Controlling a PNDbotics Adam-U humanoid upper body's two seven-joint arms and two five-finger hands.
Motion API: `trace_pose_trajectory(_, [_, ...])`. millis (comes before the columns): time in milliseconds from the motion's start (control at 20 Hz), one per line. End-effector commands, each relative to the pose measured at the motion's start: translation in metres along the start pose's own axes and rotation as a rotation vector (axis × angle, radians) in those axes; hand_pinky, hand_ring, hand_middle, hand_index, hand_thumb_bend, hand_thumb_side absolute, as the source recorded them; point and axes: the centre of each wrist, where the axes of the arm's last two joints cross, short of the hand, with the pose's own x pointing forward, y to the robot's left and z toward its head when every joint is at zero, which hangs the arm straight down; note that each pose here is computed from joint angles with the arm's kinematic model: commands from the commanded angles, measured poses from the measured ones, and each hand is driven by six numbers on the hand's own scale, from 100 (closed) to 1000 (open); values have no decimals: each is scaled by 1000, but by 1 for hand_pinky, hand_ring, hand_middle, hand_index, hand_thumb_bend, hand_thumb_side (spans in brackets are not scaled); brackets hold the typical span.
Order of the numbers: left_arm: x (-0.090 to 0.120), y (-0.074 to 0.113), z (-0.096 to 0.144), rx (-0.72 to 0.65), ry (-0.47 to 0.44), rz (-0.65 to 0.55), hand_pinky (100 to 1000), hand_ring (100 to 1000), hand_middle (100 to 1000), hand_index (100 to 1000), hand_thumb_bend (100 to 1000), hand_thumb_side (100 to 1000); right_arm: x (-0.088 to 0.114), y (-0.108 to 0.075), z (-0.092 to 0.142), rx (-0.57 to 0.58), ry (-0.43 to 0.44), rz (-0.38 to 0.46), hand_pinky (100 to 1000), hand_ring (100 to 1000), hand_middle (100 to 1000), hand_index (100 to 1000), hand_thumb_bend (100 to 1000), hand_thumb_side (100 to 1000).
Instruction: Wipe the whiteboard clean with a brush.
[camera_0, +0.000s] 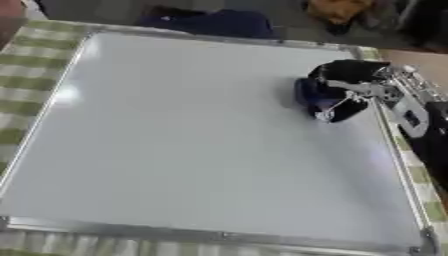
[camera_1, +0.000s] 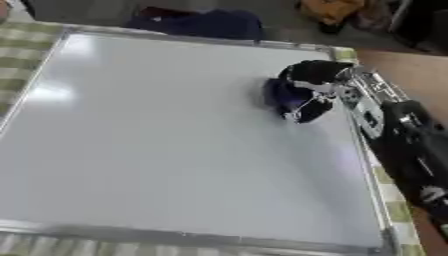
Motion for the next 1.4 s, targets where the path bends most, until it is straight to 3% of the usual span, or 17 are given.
trace_pose_trajectory(50, [7,-1,-5,-20,-23,-5,538,545,537,400,136,1000,-8,-10,8,-11,24,33,815,882,817,133,100,392])
trace_pose_trajectory(600, [7,-1,-6,-25,-24,-4,540,545,536,400,136,1000,-4,-20,11,-49,12,37,818,881,816,123,100,403])
trace_pose_trajectory(1400, [7,-1,-5,-33,-19,-4,540,544,538,399,135,1000,-3,-21,10,-67,33,44,816,873,779,121,124,417])
